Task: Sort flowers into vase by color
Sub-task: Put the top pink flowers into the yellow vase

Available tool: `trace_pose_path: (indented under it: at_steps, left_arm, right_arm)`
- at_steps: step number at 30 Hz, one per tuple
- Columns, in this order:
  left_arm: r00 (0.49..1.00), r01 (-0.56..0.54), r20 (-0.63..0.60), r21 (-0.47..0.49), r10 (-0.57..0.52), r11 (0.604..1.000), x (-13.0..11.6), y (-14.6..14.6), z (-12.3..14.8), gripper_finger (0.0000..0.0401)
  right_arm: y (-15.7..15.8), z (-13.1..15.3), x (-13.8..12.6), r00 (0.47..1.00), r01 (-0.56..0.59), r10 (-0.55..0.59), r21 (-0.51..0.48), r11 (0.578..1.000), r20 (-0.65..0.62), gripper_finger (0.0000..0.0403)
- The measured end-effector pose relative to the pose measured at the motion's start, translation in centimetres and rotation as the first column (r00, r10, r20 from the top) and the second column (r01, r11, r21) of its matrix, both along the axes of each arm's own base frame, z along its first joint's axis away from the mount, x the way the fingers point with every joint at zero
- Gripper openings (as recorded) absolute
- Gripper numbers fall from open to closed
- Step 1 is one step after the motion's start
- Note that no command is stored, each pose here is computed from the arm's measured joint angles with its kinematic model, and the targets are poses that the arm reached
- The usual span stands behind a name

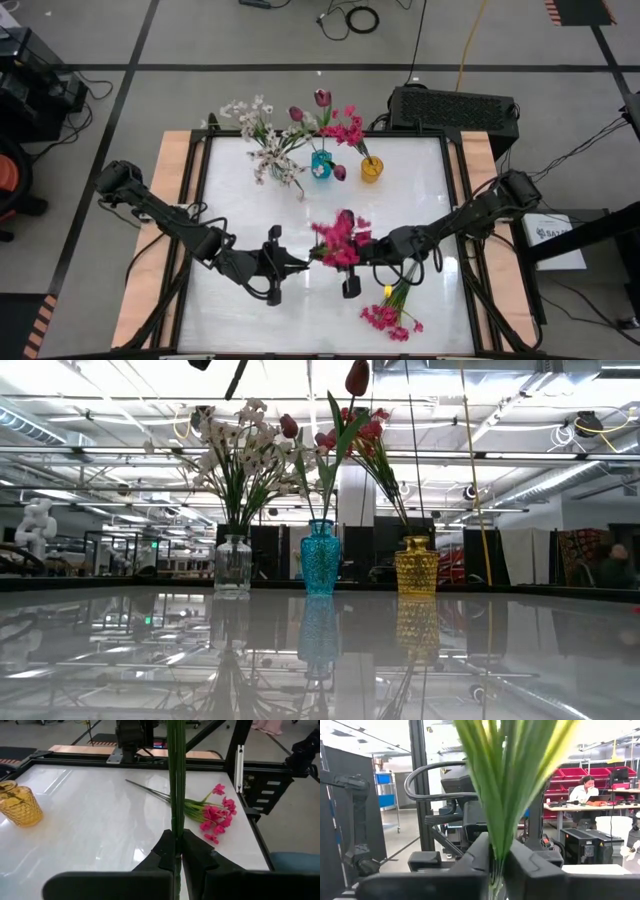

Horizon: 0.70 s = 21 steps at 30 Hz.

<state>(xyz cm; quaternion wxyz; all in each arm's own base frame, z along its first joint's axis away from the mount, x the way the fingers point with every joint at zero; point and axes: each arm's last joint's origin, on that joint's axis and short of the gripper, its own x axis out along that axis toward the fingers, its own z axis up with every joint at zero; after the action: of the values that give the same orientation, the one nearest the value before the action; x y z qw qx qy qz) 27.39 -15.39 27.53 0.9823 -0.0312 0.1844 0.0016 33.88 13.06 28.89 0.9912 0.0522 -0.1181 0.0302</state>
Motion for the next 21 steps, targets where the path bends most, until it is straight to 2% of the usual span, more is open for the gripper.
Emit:
trace_pose_path:
  at_steps: [2,4,11,16,19,21]
  left_arm:
    - [1.0,-0.017,0.011,0.001,0.017,1.0,0.0,0.0,0.1,0.0024]
    - [0.998,-0.06,0.024,-0.008,0.06,0.998,0.0,0.1,0.1,0.0044]
    - [0.99,-0.126,0.057,-0.034,0.127,0.992,-0.6,-0.6,0.5,0.0178]
    - [0.97,-0.201,0.131,-0.039,0.204,0.979,-2.2,-0.9,2.1,0.0259]
    - [0.962,-0.212,0.167,-0.029,0.214,0.977,-3.3,-1.1,3.1,0.0283]
    - [0.966,-0.192,0.173,-0.01,0.191,0.981,-3.8,-1.5,3.3,0.0286]
  right_arm:
    - [0.0,0.1,0.0,1.0,0.002,-0.002,0.001,1.0,0.004,0.0012]
    - [-0.1,0.3,-0.2,1.0,0.016,-0.016,0.004,1.0,0.008,0.0011]
    - [-1.0,2.0,-1.6,0.992,0.113,-0.113,0.001,0.994,-0.061,0.0006]
    - [-2.4,5.1,-4.6,0.982,0.158,-0.157,0.006,0.987,-0.106,0.0006]
    - [-3.5,7.4,-7.2,0.982,0.164,-0.162,0.015,0.986,-0.099,0.0006]
    - [-4.7,8.9,-9.2,0.974,0.211,-0.209,0.021,0.977,-0.092,0.0006]
